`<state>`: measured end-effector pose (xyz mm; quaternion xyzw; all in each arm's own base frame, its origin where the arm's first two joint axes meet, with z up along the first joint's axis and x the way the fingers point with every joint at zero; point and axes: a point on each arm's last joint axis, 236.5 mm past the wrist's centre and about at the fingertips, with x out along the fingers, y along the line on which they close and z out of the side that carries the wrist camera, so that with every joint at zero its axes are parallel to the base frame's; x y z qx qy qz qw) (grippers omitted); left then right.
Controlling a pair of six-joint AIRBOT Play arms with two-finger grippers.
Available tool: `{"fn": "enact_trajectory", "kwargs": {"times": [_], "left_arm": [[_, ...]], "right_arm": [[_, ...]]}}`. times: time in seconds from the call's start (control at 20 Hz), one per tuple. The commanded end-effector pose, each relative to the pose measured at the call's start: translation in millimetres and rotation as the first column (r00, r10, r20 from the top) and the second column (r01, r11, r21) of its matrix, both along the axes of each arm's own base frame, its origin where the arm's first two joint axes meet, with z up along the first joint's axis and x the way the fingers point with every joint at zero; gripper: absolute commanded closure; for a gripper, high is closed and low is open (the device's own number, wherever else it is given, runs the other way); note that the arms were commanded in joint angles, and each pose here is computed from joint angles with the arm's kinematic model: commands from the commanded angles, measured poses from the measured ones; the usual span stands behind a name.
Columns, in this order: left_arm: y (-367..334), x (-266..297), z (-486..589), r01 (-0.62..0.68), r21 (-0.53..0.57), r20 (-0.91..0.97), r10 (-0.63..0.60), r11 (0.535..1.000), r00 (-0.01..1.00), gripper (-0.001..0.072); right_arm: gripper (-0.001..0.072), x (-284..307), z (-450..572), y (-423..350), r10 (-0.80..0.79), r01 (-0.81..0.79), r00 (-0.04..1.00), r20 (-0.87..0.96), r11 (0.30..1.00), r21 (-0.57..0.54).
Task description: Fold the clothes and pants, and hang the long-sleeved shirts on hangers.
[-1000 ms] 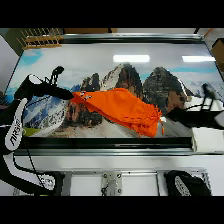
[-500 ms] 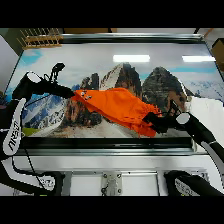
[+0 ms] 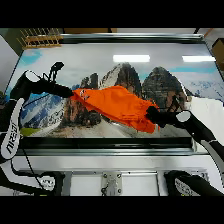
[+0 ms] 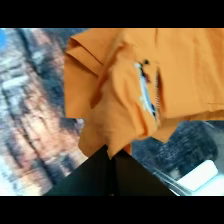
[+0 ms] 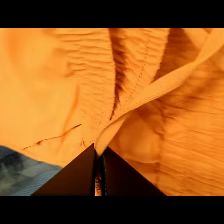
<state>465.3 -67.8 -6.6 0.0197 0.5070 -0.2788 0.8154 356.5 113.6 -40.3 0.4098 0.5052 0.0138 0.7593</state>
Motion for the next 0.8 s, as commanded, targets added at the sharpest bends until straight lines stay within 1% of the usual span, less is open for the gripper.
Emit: {"fn": "enact_trajectory", "kwargs": {"times": [0.0, 0.05, 0.15, 0.3, 0.4, 0.5, 0.6, 0.75], "left_arm": [[28.7, 9.2, 58.1, -0.052, 0.132, 0.174, 0.029, 0.99, 0.984, 0.0702], [36.0, 10.2, 95.1, -0.074, 0.166, 0.253, 0.03, 0.983, 0.967, 0.0702], [43.5, 5.1, 184.2, -0.136, 0.184, 0.432, 0.044, 0.973, 0.901, 0.0702], [35.9, -36.9, 326.1, -0.191, 0.141, 0.687, 0.043, 0.971, 0.726, 0.0702], [23.2, -85.4, 402.2, -0.198, 0.1, 0.803, 0.038, 0.975, 0.594, 0.0702], [8.2, -139.9, 455.8, -0.176, 0.07, 0.879, 0.023, 0.982, 0.475, 0.0702], [-3.6, -187.6, 486.2, -0.145, 0.033, 0.919, 0.027, 0.989, 0.394, 0.0702], [-11.6, -242.1, 512.0, -0.106, -0.024, 0.948, 0.056, 0.994, 0.314, 0.0702]], "right_arm": [[0.0702, 12.2, 73.1, -20.1, 0.149, -0.131, 0.979, 0.139, 0.983, -0.13], [0.0702, 16.9, 109.2, -30.8, 0.179, -0.144, 0.965, 0.19, 0.972, -0.184], [0.0702, 20.0, 199.7, -48.4, 0.221, -0.131, 0.922, 0.318, 0.951, -0.28], [0.0702, 2.2, 324.0, -53.0, 0.258, -0.07, 0.818, 0.513, 0.932, -0.357], [0.0702, -20.5, 382.8, -48.2, 0.272, -0.034, 0.746, 0.608, 0.927, -0.373], [0.0702, -45.8, 415.8, -44.0, 0.26, -0.007, 0.706, 0.659, 0.933, -0.36], [0.0702, -70.7, 427.9, -40.1, 0.245, 0.003, 0.692, 0.679, 0.94, -0.342], [0.0702, -108.0, 427.4, -32.9, 0.236, -0.015, 0.712, 0.661, 0.947, -0.321]]}}
